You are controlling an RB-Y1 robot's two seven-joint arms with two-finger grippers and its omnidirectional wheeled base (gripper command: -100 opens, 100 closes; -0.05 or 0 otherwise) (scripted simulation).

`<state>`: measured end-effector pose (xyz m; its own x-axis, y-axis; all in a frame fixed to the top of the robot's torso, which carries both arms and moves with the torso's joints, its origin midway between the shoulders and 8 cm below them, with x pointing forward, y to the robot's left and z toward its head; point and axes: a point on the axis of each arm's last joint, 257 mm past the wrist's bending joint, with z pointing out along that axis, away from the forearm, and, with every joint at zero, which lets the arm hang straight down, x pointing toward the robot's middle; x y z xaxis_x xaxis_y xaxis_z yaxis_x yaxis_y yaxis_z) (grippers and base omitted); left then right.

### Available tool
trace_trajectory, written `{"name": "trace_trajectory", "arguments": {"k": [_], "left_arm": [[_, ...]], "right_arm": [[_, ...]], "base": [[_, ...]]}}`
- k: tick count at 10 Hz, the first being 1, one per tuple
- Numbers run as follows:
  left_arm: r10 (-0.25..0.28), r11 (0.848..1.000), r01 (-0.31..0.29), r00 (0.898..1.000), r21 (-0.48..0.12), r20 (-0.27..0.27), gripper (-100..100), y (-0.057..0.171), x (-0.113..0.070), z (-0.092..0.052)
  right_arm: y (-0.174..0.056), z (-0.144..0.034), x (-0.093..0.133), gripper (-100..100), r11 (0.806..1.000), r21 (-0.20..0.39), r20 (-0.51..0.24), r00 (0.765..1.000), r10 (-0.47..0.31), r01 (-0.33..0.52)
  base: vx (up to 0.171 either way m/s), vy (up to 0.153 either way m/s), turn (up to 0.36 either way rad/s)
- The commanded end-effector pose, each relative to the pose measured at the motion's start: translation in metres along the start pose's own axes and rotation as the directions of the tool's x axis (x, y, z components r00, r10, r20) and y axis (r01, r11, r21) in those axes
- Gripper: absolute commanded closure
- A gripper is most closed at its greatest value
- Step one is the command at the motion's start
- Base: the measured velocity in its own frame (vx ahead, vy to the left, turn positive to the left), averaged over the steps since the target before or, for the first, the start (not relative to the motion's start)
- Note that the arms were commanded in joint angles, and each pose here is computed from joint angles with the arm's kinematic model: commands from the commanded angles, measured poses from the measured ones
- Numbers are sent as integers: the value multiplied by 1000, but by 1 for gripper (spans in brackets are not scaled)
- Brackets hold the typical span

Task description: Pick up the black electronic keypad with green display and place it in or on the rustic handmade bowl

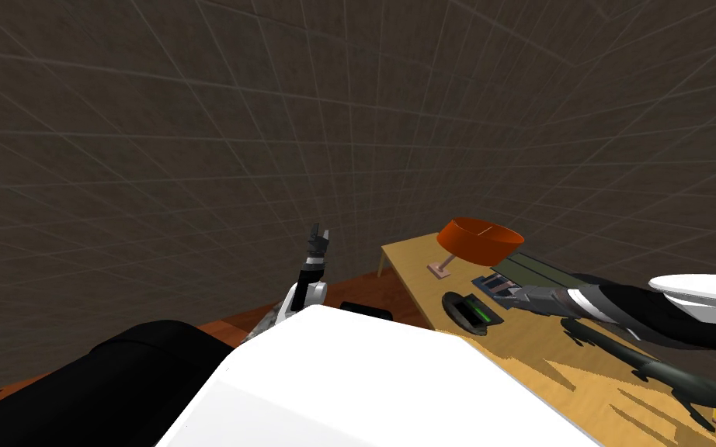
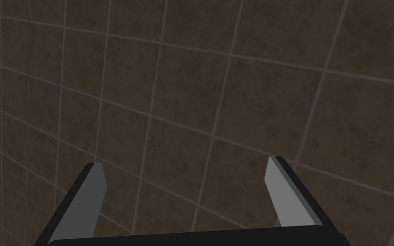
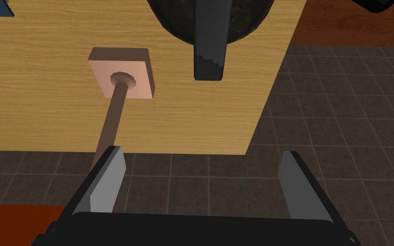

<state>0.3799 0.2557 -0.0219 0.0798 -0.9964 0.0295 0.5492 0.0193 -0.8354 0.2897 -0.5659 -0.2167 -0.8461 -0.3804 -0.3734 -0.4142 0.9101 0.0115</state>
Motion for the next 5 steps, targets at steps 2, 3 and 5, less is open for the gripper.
{"name": "trace_trajectory", "arguments": {"k": [2,3,5], "left_arm": [[0,1000,0,1000,0,0,0,0,0,0],[0,1000,0,1000,0,0,0,0,0,0],[0,1000,0,1000,0,0,0,0,0,0]], "right_arm": [[2,-6,-14,-100,1000,-6,1,1000,-12,12],[3,-9,-22,-100,1000,-9,1,1000,-17,17],[5,-13,-29,-100,1000,-15,-10,1000,-20,20]], "base": [[-4,-5,-42],[-15,-21,-86],[-23,-22,-68]]}}
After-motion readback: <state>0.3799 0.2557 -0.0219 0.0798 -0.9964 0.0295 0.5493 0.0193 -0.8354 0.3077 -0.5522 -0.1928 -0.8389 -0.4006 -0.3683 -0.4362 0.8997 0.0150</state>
